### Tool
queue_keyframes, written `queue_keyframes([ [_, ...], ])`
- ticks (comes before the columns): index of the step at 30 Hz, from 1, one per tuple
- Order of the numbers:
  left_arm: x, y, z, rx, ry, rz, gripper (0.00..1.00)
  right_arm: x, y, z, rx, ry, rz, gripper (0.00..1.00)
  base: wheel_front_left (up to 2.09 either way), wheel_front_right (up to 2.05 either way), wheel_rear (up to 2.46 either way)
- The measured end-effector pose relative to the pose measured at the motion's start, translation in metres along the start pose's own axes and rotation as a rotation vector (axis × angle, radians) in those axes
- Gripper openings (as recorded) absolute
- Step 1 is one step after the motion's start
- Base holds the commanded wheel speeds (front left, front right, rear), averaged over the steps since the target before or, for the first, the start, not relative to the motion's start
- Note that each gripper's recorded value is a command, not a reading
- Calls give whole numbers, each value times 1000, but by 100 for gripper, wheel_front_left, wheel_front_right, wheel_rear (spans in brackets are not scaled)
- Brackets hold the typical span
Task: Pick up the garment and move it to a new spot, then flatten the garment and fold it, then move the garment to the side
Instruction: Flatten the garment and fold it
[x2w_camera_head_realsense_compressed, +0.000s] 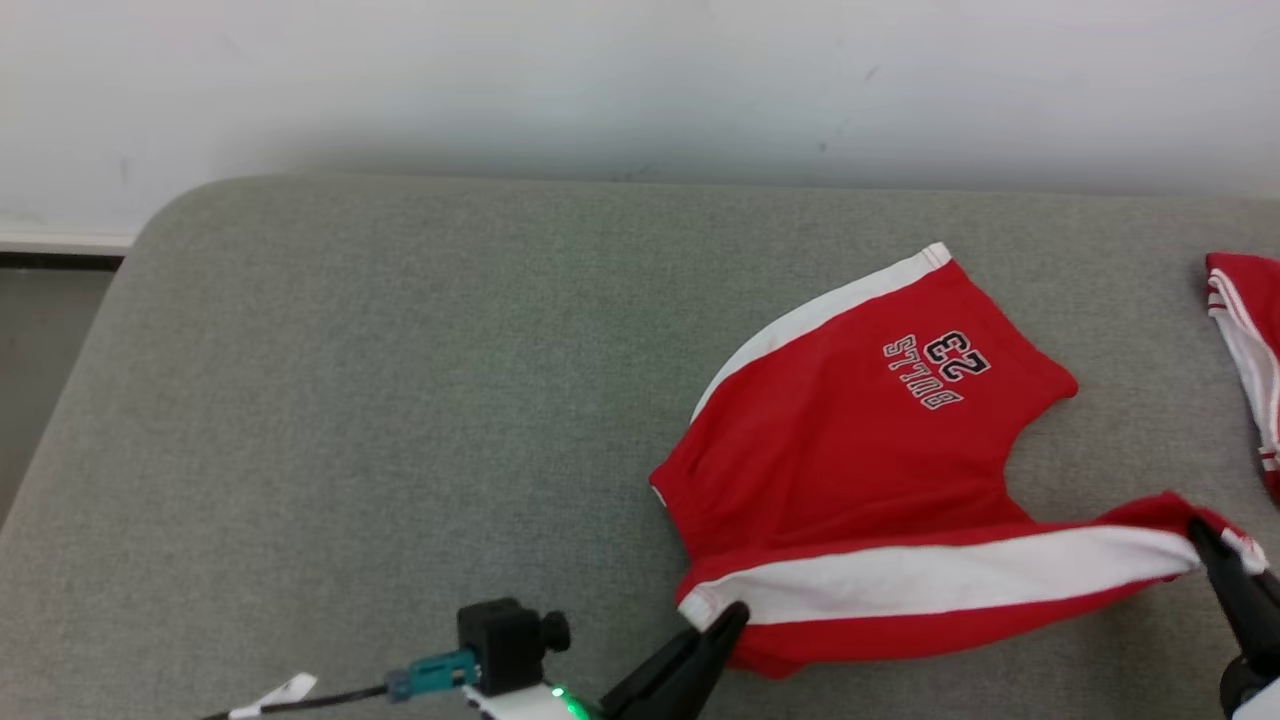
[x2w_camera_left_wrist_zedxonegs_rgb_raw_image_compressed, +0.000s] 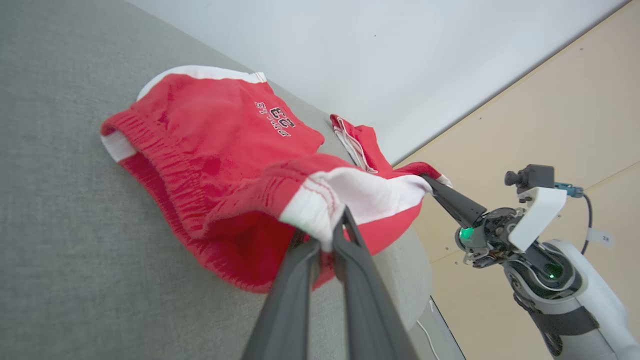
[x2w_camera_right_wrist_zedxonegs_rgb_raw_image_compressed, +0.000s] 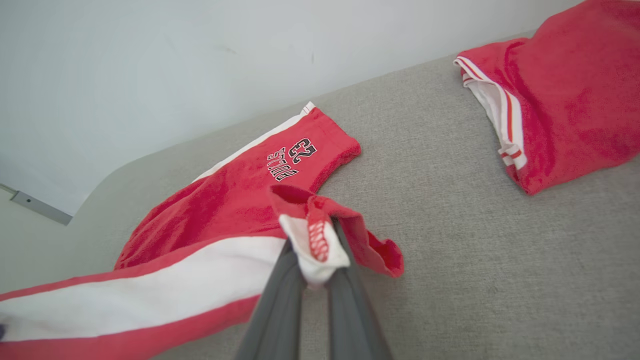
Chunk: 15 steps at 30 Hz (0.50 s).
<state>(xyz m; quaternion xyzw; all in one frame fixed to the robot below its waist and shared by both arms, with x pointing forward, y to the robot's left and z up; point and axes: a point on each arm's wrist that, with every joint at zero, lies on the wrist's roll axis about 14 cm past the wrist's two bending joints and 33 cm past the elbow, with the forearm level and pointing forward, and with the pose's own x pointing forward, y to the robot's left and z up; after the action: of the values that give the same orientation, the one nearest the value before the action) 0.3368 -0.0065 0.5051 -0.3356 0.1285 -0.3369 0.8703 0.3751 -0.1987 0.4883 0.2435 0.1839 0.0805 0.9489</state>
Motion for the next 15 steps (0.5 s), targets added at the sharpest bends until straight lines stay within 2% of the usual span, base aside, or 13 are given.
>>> queue_keyframes([
  [4,18,7,13,-74,-14,4,0,40,1,10,-22,41,3,0,0,0,0],
  [9,43,40,44,-98,-69,80,0,98,10,18,7,93,32,0,0,0,0],
  [15,74,75,63,-123,-97,115,0,164,10,20,-37,156,22,0,0,0,0],
])
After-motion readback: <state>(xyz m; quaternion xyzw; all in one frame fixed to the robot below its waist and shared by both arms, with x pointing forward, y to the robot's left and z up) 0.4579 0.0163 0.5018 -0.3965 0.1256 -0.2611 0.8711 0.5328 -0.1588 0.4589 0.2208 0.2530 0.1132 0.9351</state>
